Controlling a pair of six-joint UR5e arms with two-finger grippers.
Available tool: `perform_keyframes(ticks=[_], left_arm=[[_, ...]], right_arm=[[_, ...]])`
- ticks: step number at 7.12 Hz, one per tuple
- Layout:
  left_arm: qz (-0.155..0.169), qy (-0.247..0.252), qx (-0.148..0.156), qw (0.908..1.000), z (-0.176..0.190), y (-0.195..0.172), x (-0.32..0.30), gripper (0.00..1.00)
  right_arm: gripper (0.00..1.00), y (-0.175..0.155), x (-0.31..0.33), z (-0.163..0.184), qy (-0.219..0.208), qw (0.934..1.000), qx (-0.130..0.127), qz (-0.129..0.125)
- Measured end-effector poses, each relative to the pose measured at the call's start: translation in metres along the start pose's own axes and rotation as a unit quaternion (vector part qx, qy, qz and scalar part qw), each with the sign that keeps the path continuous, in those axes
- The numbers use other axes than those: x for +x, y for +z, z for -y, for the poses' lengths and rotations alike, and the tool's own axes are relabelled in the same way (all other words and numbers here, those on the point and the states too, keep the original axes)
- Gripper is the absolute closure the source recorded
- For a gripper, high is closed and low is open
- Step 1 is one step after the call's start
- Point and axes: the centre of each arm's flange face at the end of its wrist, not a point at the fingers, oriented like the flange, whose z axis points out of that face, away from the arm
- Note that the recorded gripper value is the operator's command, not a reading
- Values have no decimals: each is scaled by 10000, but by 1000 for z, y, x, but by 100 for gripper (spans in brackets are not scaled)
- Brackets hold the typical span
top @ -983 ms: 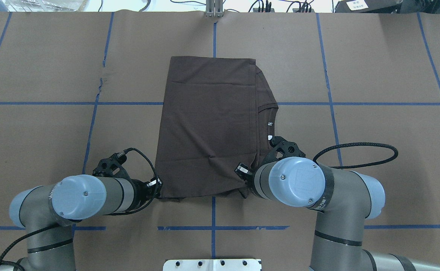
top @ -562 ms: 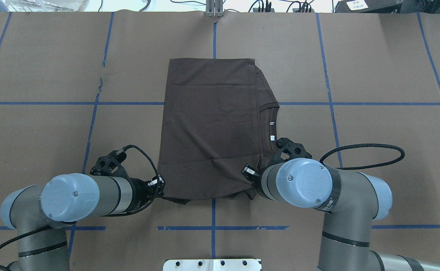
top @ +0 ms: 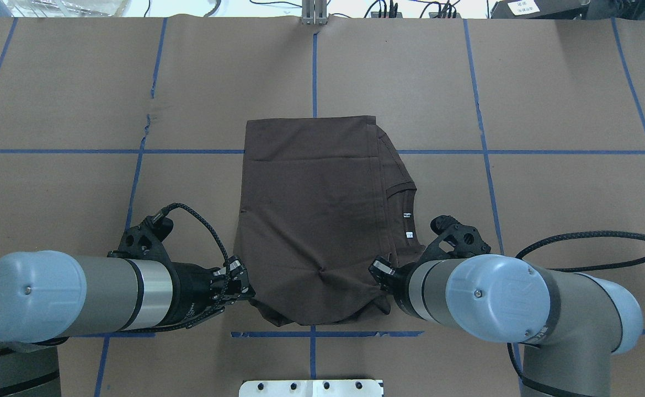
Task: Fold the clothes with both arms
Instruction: 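Lift the near edge with both grippers and fold it away from the robot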
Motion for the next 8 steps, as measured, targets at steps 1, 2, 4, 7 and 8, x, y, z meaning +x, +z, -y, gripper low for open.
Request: perform_keyframes(ticks=[1, 2, 4, 7, 8], left_arm=[[-127, 72, 167, 9998, 16, -9, 14, 100], [-215, 198, 404, 9988, 38, -14, 27, 100], [-264, 256, 845, 9957, 80, -5, 53, 100], [-152, 292, 1330, 9906, 133, 26, 87, 100], [-96, 345, 1471, 9885, 150, 37, 98, 100]], right_arm=[[100, -5, -18, 20, 134, 9997, 133, 128], [100, -3, -42, 42, 255, 9992, 258, 193], [100, 14, -85, 92, 331, 9986, 409, 73], [100, 39, -124, 146, 482, 9976, 505, -12], [100, 46, -132, 155, 524, 9972, 540, -34]])
